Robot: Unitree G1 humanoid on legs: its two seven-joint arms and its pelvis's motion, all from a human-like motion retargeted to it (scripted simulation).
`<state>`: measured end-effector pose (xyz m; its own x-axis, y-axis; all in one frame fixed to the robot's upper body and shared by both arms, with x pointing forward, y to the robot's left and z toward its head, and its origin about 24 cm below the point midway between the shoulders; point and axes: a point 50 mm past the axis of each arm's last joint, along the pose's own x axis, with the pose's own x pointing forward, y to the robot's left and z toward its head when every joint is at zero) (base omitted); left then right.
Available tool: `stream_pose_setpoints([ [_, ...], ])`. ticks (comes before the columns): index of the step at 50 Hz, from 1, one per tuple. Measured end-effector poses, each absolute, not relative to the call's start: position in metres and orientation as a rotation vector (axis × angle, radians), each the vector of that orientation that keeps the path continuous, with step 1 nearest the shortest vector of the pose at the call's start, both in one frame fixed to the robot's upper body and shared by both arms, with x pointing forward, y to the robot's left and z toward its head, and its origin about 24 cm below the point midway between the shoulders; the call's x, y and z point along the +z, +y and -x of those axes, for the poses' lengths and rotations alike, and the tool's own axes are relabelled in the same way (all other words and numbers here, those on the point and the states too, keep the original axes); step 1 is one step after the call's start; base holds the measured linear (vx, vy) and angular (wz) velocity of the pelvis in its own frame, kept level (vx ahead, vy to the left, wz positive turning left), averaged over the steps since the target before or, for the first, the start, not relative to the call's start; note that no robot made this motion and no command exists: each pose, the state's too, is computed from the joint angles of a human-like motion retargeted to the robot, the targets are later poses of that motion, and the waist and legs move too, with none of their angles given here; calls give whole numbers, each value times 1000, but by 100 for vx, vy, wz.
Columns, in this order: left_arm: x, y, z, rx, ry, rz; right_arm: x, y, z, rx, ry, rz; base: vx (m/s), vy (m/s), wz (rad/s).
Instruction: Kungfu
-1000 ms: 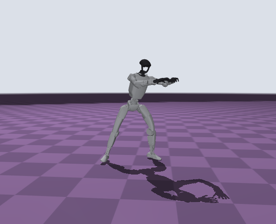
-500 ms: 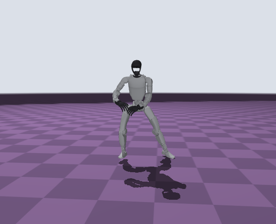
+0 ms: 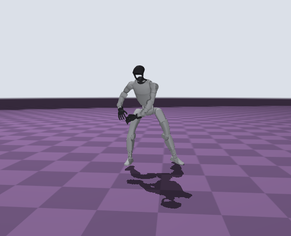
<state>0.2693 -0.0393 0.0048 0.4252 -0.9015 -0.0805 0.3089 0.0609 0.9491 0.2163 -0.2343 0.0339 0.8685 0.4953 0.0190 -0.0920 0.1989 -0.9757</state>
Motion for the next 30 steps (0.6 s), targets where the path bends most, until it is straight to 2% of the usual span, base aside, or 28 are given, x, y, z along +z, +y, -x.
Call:
stream_pose_setpoints([
  [5, 11, -42, -266, -1150, -634, -1094, 32, -236, -212, 378, -326, 1264, 10, 4, 23],
  [10, 28, -34, -274, -1160, -631, -998, 23, -249, -197, 378, -140, 1130, 7, 9, 28],
  [16, 86, 10, -309, -990, -771, -1024, 30, -277, -145, 401, 135, 647, 11, 12, 5],
  [20, 158, 45, -318, -837, -1018, -1132, 52, -301, -106, 299, 231, 303, 20, 33, 1],
  [23, 213, 55, -311, -735, -1234, -1222, 71, -304, -90, 176, 171, 111, 35, 44, -24],
  [27, 284, 43, -287, -530, -1538, -1248, 63, -284, -110, 35, 55, -78, 61, 101, 54],
  [30, 348, 48, -260, -283, -1761, -1231, 25, -239, -193, 194, -96, -247, 40, 125, 135],
])
